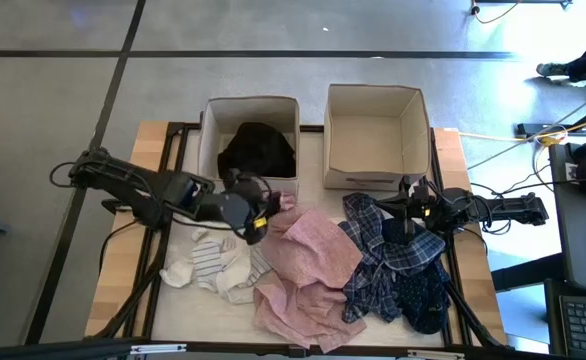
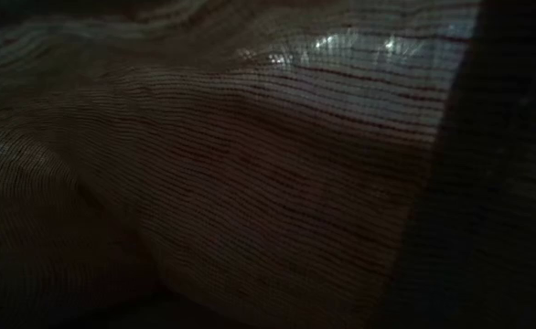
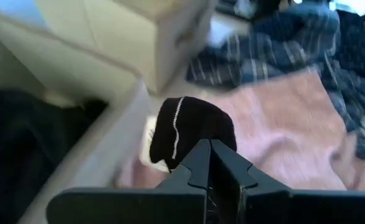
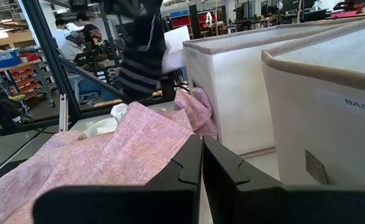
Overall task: Sort clothes
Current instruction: Put the black striped sock into the left laundry organizer
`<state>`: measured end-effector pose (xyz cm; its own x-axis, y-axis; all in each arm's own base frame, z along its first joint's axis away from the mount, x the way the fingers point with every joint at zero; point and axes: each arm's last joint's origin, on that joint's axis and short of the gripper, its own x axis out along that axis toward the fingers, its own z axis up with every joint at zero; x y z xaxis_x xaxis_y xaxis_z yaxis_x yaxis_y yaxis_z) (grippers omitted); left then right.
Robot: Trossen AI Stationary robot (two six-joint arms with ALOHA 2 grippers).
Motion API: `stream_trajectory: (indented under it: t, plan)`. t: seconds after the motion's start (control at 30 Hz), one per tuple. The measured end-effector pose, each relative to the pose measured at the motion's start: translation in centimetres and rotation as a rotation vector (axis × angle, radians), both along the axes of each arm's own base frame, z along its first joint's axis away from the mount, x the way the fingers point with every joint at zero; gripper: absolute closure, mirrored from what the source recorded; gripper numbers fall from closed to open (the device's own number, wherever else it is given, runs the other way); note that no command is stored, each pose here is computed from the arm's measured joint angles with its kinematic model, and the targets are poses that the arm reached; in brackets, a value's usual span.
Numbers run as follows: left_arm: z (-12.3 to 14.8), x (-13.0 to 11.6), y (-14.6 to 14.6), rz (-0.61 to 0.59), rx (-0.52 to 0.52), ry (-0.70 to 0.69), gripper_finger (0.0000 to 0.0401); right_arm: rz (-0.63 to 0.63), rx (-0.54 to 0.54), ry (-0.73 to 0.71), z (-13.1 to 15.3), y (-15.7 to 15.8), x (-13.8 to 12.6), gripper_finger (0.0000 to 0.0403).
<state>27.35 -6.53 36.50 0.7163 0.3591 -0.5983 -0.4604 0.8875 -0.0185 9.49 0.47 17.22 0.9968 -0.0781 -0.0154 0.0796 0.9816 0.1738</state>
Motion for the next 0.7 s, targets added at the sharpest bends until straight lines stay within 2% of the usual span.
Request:
stream_trajectory:
  t: [0.17, 0.4, 0.7]
  plan:
    - [2.5, 0.3, 2.2, 0.044, 0.125, -0.036, 0.0401, 0.0, 0.0, 0.0, 0.0, 0.0, 0.0, 0.0386]
    - [5.2, 0.1, 5.7, 0.168, 0.289, -0.039, 0.0401, 0.0, 0.0, 0.0, 0.0, 0.0, 0.0, 0.0386]
    - [5.9, -0.2, 10.7, 0.294, 0.389, 0.024, 0.04, 0.0, 0.0, 0.0, 0.0, 0.0, 0.0, 0.0386]
